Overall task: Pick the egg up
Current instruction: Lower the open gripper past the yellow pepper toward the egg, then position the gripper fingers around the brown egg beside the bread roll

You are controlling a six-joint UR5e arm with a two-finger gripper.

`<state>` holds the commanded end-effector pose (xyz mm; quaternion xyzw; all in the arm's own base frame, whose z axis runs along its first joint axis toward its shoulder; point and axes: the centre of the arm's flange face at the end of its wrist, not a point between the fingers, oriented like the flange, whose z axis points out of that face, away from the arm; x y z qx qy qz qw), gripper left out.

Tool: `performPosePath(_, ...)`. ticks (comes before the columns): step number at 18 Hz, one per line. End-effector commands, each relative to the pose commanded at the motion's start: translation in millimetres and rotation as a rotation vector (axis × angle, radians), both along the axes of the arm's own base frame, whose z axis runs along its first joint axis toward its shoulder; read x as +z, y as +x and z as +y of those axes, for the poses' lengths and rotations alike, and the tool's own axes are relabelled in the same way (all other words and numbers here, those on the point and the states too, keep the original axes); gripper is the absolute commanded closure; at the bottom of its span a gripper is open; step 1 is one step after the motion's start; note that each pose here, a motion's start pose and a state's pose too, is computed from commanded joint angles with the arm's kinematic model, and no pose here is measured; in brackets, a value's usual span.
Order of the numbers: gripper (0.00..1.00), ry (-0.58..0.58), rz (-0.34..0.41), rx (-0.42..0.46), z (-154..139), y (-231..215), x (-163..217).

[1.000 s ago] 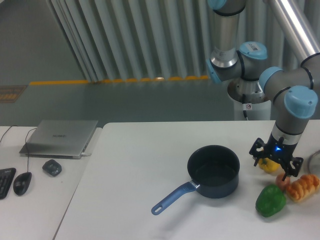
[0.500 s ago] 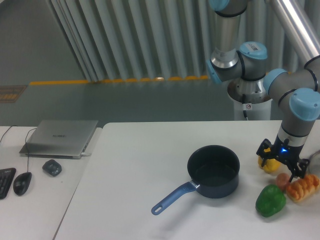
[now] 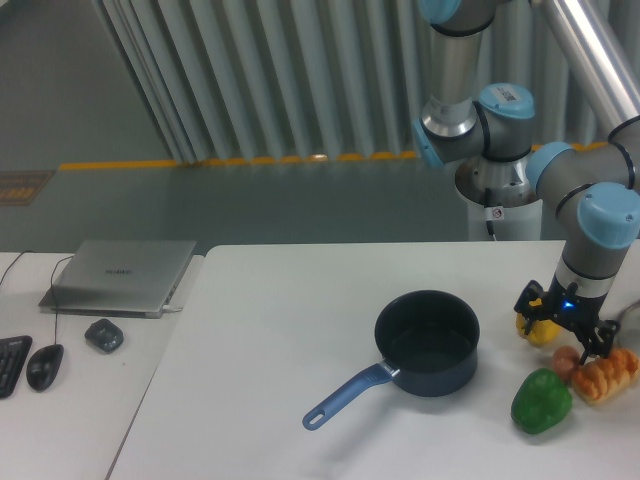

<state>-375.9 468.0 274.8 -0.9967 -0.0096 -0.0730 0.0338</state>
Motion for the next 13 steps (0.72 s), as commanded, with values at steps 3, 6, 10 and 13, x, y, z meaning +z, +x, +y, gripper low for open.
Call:
performPosePath(3,0.0,0.005,0.012,-0.003,4.1,-5.9,4.1)
performPosePath(6,0.0,-0.005,0.025,-0.003,4.2,-16.4,2.1)
performPosePath(10,0.0,-0.017,0.032,-0.002,3.8,-19.8,-0.4)
performPosePath(13,0.0,-0.02,0.036,-0.001,4.6,-21.6,-1.0)
